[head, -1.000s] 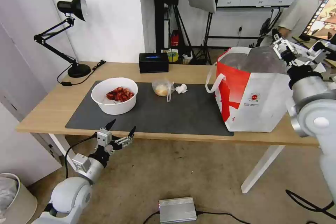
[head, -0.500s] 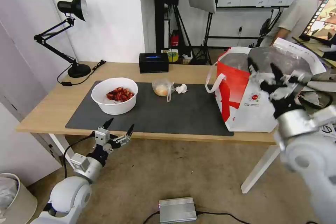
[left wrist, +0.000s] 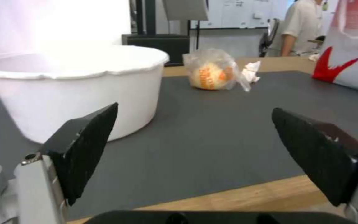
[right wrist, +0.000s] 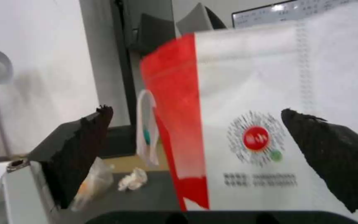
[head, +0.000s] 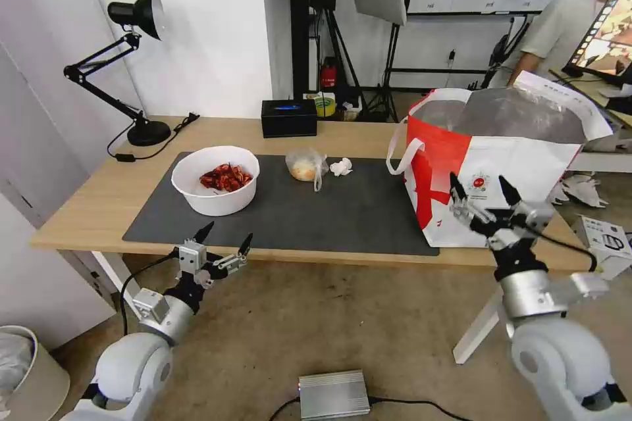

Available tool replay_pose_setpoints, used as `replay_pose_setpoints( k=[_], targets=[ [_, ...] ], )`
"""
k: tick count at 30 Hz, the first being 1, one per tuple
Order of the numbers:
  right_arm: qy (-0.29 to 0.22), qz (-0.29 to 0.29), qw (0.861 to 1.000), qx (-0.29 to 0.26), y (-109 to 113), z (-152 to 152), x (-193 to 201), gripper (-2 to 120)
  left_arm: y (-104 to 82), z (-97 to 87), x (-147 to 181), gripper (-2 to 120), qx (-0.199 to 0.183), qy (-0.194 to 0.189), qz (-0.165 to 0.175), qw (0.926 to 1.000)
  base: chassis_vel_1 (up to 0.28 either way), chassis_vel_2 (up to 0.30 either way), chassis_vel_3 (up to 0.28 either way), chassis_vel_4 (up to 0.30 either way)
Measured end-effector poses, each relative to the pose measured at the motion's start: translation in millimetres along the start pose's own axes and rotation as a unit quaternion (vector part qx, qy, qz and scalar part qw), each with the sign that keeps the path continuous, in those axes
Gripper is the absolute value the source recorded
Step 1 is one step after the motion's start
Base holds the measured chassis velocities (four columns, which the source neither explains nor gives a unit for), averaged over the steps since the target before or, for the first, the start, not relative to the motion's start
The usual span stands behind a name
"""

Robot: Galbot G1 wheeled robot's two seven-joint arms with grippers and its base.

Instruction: Pick up the trash from the table and place it into the takeout bag.

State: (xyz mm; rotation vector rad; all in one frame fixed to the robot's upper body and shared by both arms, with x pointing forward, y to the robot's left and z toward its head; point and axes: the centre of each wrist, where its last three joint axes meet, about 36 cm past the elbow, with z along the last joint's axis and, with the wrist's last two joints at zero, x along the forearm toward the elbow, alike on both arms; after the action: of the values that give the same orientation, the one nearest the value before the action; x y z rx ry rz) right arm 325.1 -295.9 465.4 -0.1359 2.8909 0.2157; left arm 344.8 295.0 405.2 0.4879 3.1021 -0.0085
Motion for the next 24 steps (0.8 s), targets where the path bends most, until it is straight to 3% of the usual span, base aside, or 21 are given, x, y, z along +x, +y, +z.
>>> replay_pose_setpoints(
  k=[14, 24],
  targets=[
    [0.042, 0.029, 0.999, 0.014, 3.0, 56.2, 24.7, 100, -0.5, -2.1, 3.1, 100, 0.003, 0.013, -0.036, 0.9993, 0.0, 0.0, 0.0, 0.0],
    [0.065, 0.02, 0.997, 0.022, 8.6, 63.6, 28.9, 100, 2.4, 0.2, 5.4, 100, 0.004, 0.017, -0.03, 0.9994, 0.0, 0.0, 0.0, 0.0]
  ],
)
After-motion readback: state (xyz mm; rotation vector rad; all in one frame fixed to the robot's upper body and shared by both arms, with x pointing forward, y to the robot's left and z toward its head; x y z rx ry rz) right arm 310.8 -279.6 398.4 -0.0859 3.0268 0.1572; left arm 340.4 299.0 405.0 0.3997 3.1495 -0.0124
